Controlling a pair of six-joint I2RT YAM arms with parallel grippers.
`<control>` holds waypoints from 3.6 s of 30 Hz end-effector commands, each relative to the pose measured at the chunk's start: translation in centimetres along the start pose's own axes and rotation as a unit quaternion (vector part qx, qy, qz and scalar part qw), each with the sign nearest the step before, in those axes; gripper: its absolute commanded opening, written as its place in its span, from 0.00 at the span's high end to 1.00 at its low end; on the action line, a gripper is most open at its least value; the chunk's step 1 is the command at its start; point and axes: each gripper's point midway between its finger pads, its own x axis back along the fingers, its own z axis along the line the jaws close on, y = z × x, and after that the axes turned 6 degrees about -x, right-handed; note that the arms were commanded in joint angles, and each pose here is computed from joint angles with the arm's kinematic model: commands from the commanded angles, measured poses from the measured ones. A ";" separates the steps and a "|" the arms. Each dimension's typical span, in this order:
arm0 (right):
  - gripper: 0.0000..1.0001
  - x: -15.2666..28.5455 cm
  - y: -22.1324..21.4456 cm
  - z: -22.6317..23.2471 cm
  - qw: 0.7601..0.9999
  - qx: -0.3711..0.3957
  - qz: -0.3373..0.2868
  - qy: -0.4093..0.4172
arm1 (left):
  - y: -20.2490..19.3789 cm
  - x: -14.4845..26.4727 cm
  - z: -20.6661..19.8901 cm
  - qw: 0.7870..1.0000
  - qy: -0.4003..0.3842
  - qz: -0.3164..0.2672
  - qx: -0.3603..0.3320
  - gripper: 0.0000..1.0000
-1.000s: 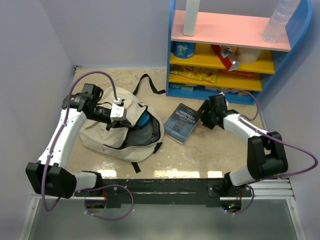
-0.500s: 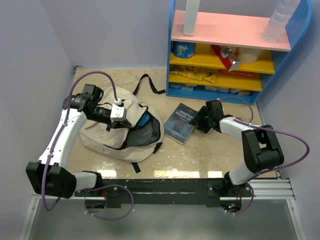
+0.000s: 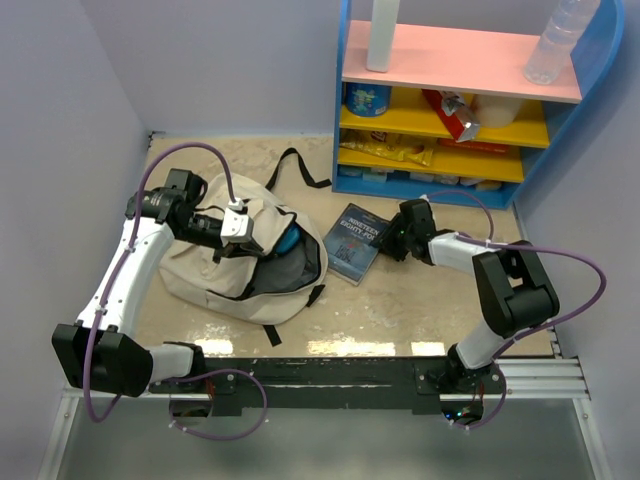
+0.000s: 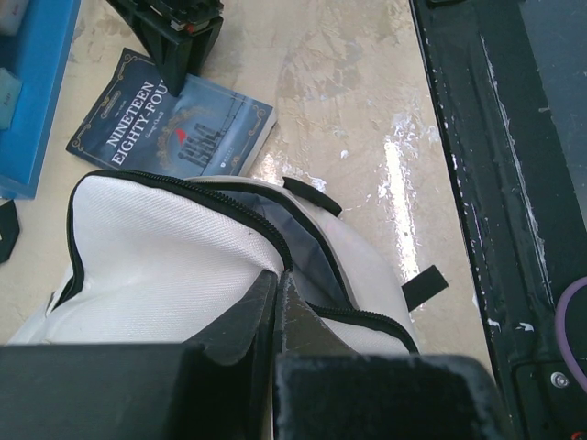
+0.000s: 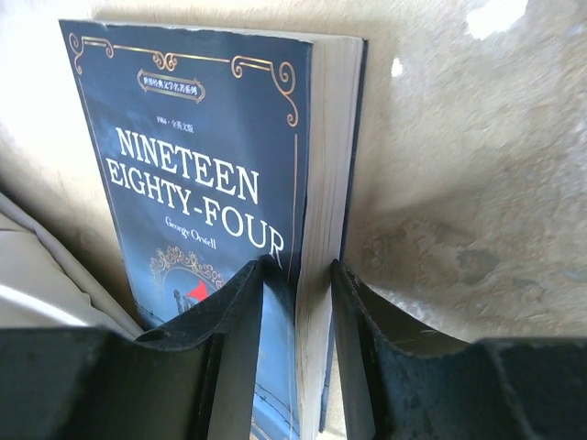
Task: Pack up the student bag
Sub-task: Pick up the book from the center of the board.
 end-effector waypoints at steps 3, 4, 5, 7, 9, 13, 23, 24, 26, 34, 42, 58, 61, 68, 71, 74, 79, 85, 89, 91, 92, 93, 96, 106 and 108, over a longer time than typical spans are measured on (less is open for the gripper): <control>0.62 0.8 -0.1 3.3 0.999 0.022 -0.003 0.026 | 2.0 -0.4 -0.3 0.998 -0.002 -0.046 -0.031 1.00; 0.62 0.9 -0.3 3.7 0.999 0.028 -0.003 0.028 | 1.9 -0.4 -0.3 0.999 -0.002 -0.045 -0.031 1.00; 0.61 1.1 -0.1 4.2 0.999 0.029 -0.006 0.033 | 1.8 -0.4 -0.3 0.999 -0.003 -0.044 -0.031 1.00; 0.60 1.3 -0.2 5.0 0.999 0.037 -0.010 0.037 | 1.7 -0.4 -0.4 0.999 -0.004 -0.042 -0.032 1.00; 0.59 1.4 -0.1 5.6 0.998 0.039 -0.014 0.040 | 1.7 -0.4 -0.4 0.999 -0.004 -0.040 -0.032 1.00; 0.59 1.4 -0.3 6.3 0.998 0.039 -0.013 0.048 | 1.6 -0.4 -0.4 0.999 -0.004 -0.040 -0.033 1.00; 0.60 -0.5 -2.0 6.8 0.998 0.031 0.010 0.048 | 1.4 -0.4 -0.6 0.999 -0.005 -0.034 -0.036 1.00; 0.62 -0.9 -2.3 6.6 0.998 0.031 0.015 0.043 | 1.5 -0.4 -0.6 0.999 -0.006 -0.035 -0.035 1.00; 0.64 -2.0 -2.9 6.2 0.999 0.030 0.023 0.040 | 1.5 -0.4 -0.6 0.999 -0.006 -0.034 -0.037 1.00; 1.00 -3.9 -4.4 4.4 0.999 0.033 0.027 0.022 | 1.3 -0.2 -0.8 0.999 -0.006 -0.027 -0.039 1.00; 1.00 -0.3 -0.3 4.0 0.998 0.007 -0.066 0.013 | 1.1 -0.3 -0.9 0.999 -0.006 -0.025 -0.040 1.00; 1.00 8.4 7.6 -3.6 0.970 -0.088 -0.224 -0.037 | 1.5 -0.2 -0.7 0.998 -0.004 -0.032 -0.045 1.00; 1.00 8.8 7.5 -1.0 0.974 -0.080 -0.211 0.028 | 1.8 -0.2 -0.7 0.998 -0.003 -0.036 -0.047 1.00; 1.00 13.5 8.4 5.1 0.971 -0.043 -0.203 0.121 | 1.8 -0.2 -0.5 0.998 -0.001 -0.036 -0.047 1.00; 1.00 15.0 9.5 4.9 0.966 -0.038 -0.233 0.106 | 1.9 -0.3 -0.5 0.998 -0.002 -0.042 -0.045 1.00; 1.00 15.1 10.4 4.9 0.961 -0.035 -0.255 0.104 | 2.0 -0.4 -0.5 0.998 -0.004 -0.046 -0.042 1.00; 1.00 16.1 13.1 3.8 0.934 -0.087 -0.336 0.091 | 1.9 -0.2 -0.7 0.998 -0.004 -0.040 -0.043 1.00; 1.00 14.2 13.5 1.6 0.930 -0.129 -0.343 0.037 | 1.9 -0.3 -0.7 0.998 -0.005 -0.043 -0.043 1.00; 1.00 13.3 13.4 -0.5 0.921 -0.153 -0.358 0.012 | 1.7 -0.5 -0.8 0.998 -0.006 -0.044 -0.041 1.00; 1.00 12.7 13.3 -1.0 0.921 -0.155 -0.358 0.004 | 1.6 -0.5 -0.8 0.998 -0.007 -0.045 -0.038 1.00; 1.00 12.4 13.1 -0.8 0.924 -0.154 -0.351 0.006 | 1.6 -0.5 -0.8 0.998 -0.007 -0.045 -0.038 1.00; 1.00 12.0 13.1 -0.3 0.926 -0.148 -0.346 0.014 | 1.6 -0.5 -0.8 0.998 -0.007 -0.045 -0.037 1.00; 1.00 11.9 12.0 2.0 0.941 -0.139 -0.301 0.063 | 1.6 -0.5 -0.8 0.998 -0.007 -0.042 -0.039 1.00; 1.00 20.0 7.3 10.2 0.944 -0.111 -0.167 0.263 | 1.6 -0.6 -0.8 0.998 -0.008 -0.045 -0.039 1.00; 1.00 20.6 6.0 10.4 0.944 -0.113 -0.138 0.276 | 1.6 -0.5 -0.8 0.998 -0.007 -0.045 -0.039 1.00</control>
